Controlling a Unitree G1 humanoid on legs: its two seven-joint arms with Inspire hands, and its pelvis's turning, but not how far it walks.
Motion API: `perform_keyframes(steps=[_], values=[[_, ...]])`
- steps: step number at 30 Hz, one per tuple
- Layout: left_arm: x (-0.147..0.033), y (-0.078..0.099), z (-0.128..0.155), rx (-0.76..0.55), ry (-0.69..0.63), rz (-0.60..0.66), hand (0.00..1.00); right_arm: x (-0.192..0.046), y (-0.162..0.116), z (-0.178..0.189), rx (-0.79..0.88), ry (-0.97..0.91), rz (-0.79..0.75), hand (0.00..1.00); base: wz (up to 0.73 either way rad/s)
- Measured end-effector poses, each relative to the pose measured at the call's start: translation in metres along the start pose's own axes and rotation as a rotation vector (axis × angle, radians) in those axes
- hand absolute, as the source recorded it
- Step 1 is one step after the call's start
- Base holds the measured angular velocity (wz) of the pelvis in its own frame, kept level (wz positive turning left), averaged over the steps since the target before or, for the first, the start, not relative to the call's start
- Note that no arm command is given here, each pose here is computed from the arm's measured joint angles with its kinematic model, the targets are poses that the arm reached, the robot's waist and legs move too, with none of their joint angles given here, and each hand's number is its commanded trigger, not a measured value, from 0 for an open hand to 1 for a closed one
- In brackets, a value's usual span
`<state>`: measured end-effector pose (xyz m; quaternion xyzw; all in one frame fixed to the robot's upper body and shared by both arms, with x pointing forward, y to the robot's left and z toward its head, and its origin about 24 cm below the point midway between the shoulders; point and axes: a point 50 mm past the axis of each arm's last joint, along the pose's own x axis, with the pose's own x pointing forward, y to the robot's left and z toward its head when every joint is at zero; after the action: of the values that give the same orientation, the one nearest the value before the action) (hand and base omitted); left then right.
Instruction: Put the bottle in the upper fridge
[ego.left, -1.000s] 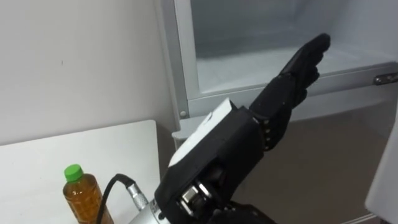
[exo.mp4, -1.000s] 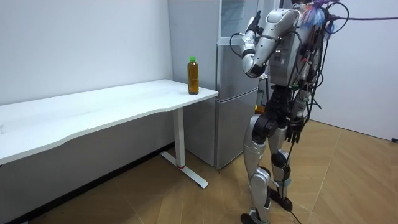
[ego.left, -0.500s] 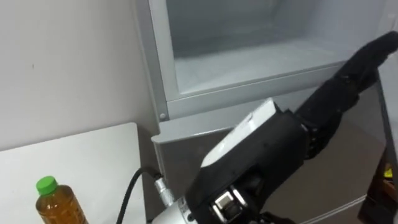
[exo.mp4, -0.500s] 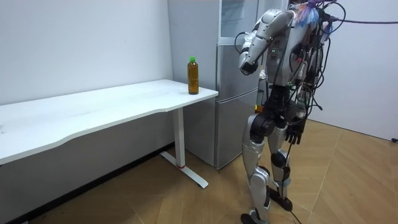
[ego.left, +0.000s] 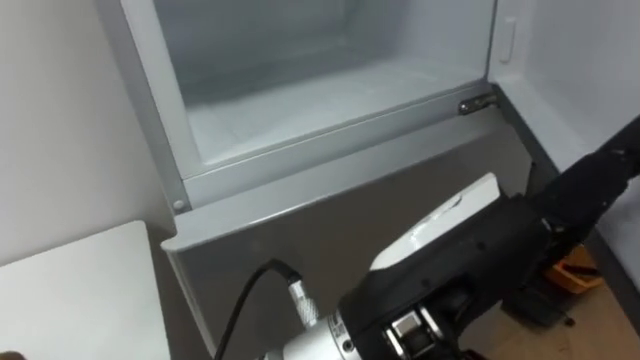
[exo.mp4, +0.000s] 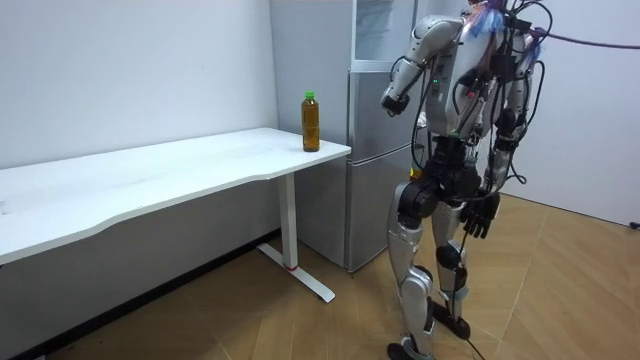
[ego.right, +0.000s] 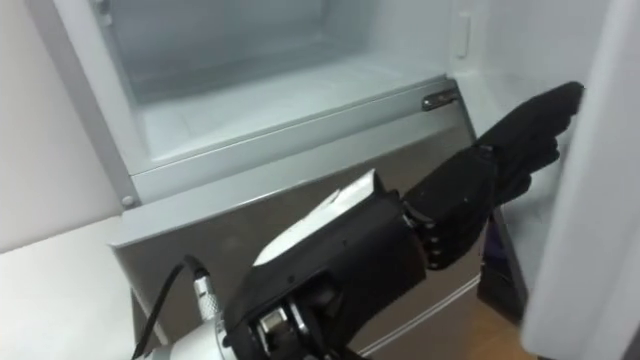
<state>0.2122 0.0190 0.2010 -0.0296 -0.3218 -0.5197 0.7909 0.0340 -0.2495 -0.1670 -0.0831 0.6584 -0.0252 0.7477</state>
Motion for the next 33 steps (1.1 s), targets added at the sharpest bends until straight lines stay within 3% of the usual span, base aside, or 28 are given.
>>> perform_keyframes(steps=[11, 33], values=[[0.002, 0.002, -0.009, -0.034, 0.014, 0.028, 0.00, 0.000, 0.000, -0.005, 0.119, 0.001, 0.002, 0.00, -0.15], [0.014, -0.009, -0.009, -0.090, -0.027, 0.004, 0.00, -0.001, -0.002, -0.004, 0.167, -0.014, -0.007, 0.00, -0.10]])
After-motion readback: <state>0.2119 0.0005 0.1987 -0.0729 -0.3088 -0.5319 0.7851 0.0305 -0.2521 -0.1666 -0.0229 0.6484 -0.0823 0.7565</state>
